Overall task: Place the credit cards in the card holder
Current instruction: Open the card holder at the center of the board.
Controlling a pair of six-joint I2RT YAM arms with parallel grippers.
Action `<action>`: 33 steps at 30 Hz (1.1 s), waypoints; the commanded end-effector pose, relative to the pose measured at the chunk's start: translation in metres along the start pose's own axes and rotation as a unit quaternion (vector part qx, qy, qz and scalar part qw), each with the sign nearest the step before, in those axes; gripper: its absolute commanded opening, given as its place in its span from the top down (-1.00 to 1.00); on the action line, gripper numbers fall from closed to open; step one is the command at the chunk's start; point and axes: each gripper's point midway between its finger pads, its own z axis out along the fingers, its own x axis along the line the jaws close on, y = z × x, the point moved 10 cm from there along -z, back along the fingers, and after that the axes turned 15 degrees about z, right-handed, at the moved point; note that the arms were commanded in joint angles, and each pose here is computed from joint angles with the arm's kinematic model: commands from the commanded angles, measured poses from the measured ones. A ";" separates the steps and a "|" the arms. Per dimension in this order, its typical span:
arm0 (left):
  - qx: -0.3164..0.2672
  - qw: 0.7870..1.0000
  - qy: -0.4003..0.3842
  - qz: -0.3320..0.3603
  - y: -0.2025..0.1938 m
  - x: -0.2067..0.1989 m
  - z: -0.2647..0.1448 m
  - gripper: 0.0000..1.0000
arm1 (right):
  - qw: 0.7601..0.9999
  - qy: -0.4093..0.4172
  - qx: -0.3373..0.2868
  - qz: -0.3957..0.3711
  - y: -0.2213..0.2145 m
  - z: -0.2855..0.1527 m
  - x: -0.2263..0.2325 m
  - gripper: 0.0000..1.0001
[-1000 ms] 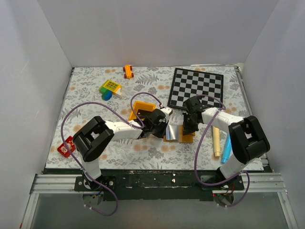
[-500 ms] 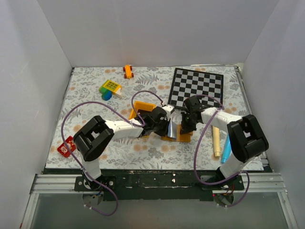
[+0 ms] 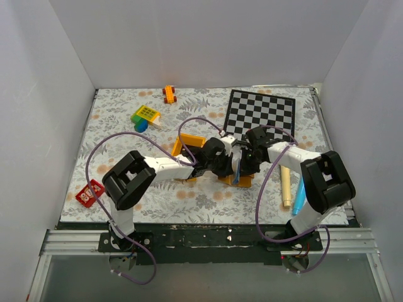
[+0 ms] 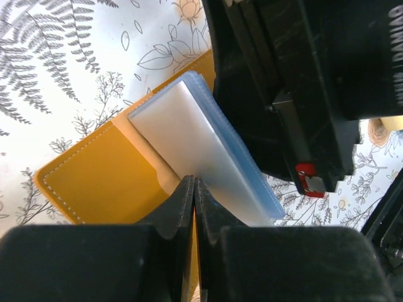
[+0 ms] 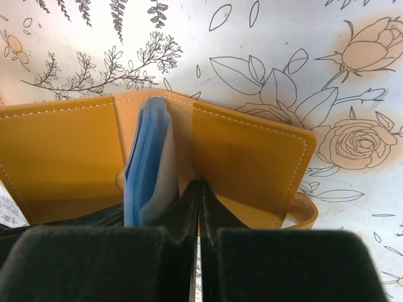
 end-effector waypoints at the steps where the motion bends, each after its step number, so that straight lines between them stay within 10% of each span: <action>1: -0.008 1.000 -0.023 -0.001 0.005 -0.008 0.009 1.00 | 1.000 0.003 0.009 0.006 -0.003 0.006 -0.005 0.97; 19: 0.017 1.000 -0.014 0.005 -0.009 -0.007 0.016 1.00 | 0.989 -0.047 -0.138 -0.003 0.015 -0.079 -0.007 0.97; 33: 0.020 1.000 -0.007 0.004 -0.012 -0.006 0.013 1.00 | 0.996 0.000 -0.085 0.003 0.010 -0.070 0.000 0.97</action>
